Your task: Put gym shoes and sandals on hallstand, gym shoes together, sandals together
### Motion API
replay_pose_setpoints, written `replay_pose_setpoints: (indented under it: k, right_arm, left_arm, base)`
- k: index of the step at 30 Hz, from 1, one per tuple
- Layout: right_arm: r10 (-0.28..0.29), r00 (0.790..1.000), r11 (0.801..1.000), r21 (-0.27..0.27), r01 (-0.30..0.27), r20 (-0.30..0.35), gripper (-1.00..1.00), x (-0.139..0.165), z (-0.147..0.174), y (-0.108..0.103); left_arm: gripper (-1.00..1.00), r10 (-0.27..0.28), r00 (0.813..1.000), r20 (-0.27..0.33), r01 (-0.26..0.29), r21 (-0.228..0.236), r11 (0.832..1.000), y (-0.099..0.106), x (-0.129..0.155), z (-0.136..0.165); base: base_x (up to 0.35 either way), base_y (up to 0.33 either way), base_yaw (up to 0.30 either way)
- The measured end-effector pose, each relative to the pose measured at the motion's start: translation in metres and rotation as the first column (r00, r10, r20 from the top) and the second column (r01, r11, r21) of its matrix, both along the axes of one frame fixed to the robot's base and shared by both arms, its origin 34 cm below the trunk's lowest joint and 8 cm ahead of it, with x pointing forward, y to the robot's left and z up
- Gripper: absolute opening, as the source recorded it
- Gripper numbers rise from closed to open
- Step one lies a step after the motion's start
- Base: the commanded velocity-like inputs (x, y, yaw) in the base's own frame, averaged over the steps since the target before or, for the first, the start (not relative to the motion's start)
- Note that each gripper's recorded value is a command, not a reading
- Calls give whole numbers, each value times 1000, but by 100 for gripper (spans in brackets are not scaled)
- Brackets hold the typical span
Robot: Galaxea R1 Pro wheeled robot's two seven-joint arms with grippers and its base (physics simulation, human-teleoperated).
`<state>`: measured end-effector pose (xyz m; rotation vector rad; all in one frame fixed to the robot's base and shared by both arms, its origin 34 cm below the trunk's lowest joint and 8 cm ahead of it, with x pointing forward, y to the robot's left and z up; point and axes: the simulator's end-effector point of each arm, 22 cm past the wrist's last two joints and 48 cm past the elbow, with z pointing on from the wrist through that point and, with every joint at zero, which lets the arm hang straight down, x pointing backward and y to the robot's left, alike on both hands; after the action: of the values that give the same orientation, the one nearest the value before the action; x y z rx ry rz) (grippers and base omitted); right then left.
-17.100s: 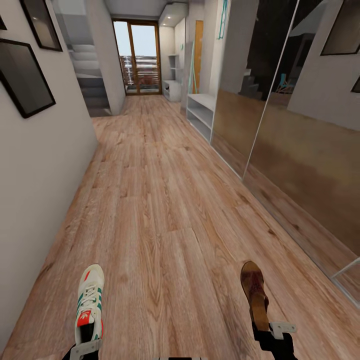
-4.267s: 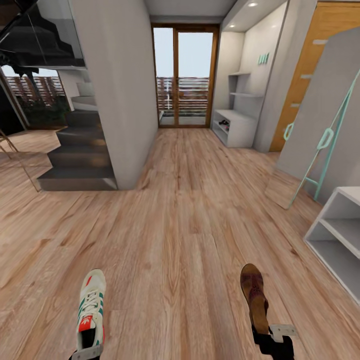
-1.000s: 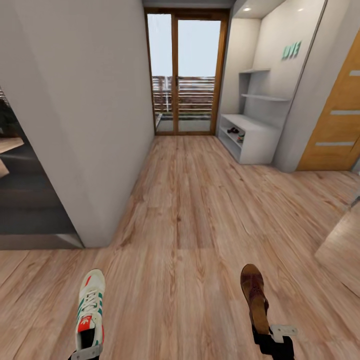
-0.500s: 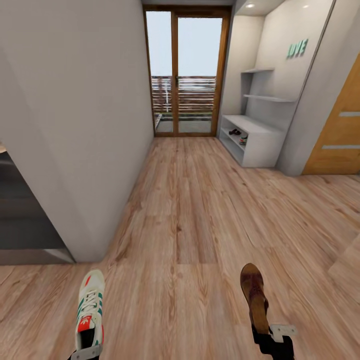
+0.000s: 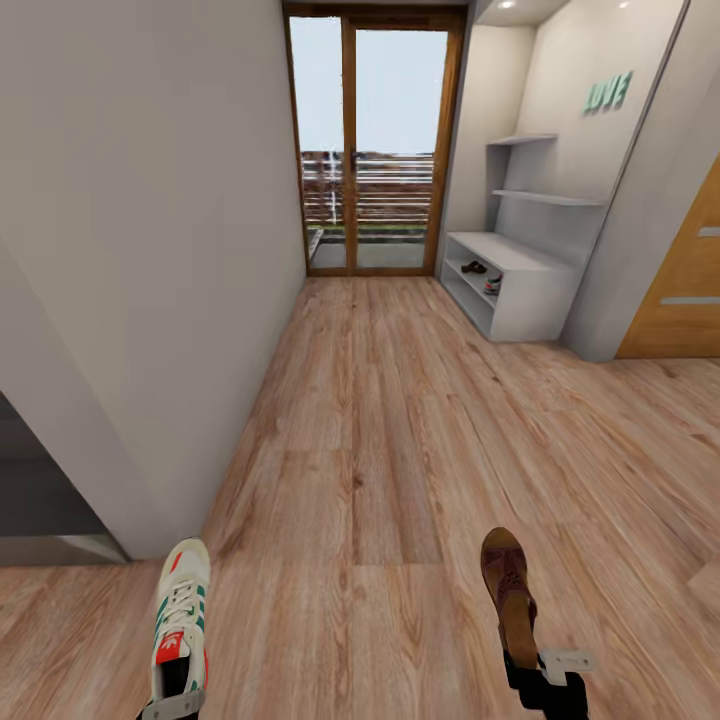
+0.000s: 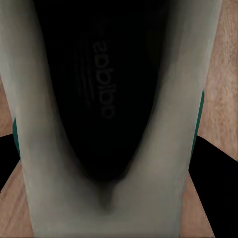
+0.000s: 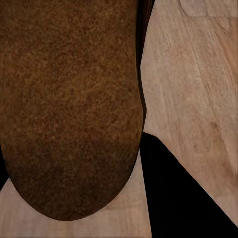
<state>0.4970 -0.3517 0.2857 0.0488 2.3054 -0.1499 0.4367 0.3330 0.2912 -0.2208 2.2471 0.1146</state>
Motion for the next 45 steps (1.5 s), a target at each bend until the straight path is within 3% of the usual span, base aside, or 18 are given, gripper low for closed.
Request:
replay_pose_setpoints:
  k: [45]
  right_arm:
    - [0, 1000, 1000, 0, 0, 1, -100, 0, 0, 0]
  left_arm:
    - [-100, 2, 1000, 0, -2, 0, 1000, 0, 0, 0]
  base:
    - [339, 0, 0]
